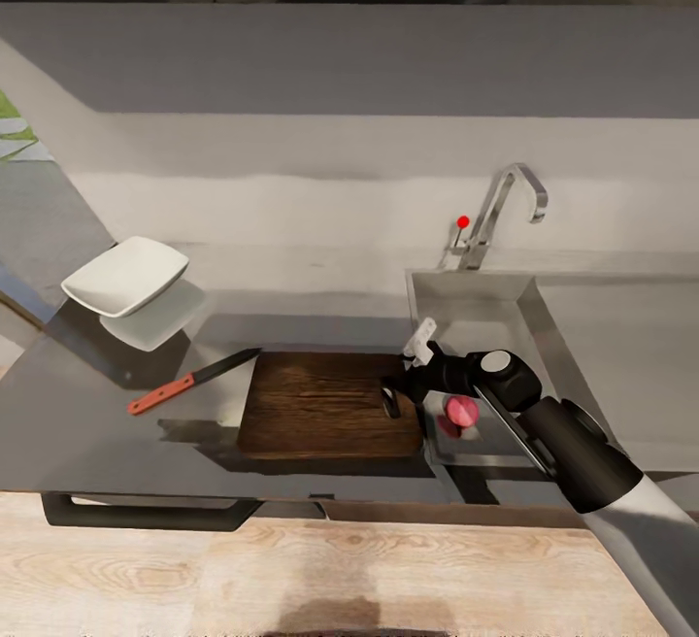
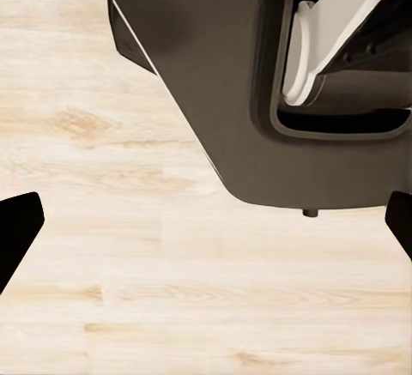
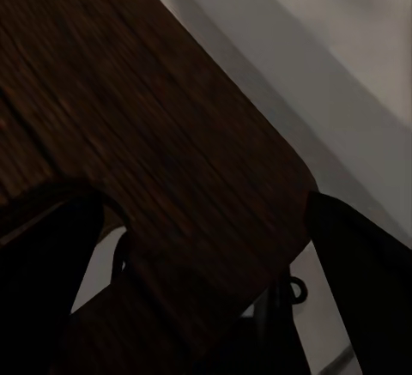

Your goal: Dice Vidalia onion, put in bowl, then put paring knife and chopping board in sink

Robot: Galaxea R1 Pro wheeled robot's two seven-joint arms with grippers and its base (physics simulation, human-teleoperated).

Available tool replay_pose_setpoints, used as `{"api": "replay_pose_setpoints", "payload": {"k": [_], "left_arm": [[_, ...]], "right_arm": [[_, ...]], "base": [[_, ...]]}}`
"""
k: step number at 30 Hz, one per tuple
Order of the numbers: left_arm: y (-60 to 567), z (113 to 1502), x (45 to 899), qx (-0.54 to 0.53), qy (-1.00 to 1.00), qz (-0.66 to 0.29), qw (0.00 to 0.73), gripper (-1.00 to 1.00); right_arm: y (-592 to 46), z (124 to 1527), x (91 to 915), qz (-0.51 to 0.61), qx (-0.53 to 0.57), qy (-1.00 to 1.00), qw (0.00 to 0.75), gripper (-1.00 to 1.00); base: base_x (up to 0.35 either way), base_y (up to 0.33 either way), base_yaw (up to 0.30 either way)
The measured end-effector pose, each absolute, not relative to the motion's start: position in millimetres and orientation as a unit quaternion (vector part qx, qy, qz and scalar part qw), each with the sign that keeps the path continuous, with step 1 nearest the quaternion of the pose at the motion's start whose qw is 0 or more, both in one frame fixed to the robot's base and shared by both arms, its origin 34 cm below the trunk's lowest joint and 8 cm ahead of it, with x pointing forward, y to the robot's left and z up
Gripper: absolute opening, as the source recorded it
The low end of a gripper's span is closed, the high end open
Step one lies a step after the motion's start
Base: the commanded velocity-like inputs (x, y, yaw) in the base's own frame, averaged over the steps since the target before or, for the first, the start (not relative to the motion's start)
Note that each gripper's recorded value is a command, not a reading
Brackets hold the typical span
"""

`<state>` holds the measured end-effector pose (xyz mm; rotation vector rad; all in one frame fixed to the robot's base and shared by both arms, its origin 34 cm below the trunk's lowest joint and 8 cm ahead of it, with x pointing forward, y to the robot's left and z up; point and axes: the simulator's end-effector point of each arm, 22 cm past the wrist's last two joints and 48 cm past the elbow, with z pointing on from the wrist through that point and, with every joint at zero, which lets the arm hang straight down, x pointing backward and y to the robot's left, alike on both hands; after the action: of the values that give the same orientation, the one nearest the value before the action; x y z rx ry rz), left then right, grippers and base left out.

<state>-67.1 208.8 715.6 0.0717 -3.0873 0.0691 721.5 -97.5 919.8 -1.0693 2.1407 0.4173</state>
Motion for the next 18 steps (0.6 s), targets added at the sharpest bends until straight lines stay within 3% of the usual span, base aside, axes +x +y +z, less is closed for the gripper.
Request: {"api": "replay_pose_setpoints", "payload": {"k": [18], "left_arm": [[208.9,718.0,-71.0,0.024,-0.999,0.022,0.033,1.00]], "right_arm": [[-93.7,919.6,722.2,0.166,-0.414,0.822,0.354,-1.00]], "base": [[0.000,0.000,0.000]]}}
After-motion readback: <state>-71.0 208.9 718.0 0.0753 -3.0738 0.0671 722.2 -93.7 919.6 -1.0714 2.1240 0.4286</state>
